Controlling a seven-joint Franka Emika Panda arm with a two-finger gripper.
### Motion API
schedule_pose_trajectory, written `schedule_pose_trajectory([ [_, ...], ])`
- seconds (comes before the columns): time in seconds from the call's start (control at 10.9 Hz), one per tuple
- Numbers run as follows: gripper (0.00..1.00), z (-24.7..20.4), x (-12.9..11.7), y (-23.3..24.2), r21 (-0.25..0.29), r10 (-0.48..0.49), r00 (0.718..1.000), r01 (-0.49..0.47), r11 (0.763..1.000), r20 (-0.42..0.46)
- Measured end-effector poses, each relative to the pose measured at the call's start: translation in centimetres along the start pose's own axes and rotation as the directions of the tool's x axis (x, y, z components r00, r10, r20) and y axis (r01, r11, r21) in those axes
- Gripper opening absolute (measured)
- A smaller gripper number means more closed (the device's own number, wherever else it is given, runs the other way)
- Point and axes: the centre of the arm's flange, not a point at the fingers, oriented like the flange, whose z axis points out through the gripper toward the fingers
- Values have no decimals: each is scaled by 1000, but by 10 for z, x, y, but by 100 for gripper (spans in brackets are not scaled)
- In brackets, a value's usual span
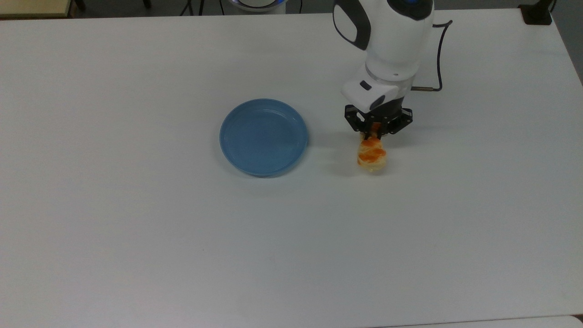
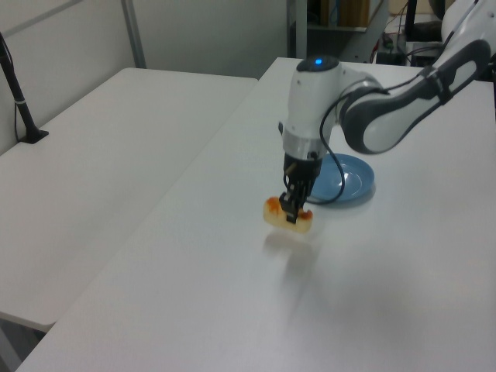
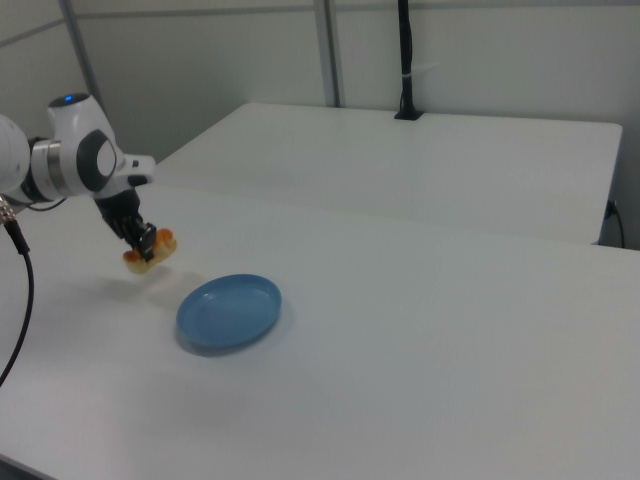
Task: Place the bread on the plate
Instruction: 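Lift the bread roll and carry it over the blue plate, then lower the roll onto the plate, open the gripper, and rise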
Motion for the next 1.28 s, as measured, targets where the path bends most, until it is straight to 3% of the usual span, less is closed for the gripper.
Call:
schedule_pose_trajectory([
  [0.27, 22, -46, 14, 42, -49, -9, 1000, 9, 999, -4],
  [0.46, 22, -54, 22, 86, -99, -71, 996, 77, 992, 62],
  [0.82, 22, -35, 39, 172, -131, -96, 985, 115, 985, 142],
  [1.28, 24, 14, 32, 210, -185, -68, 974, 110, 977, 216],
])
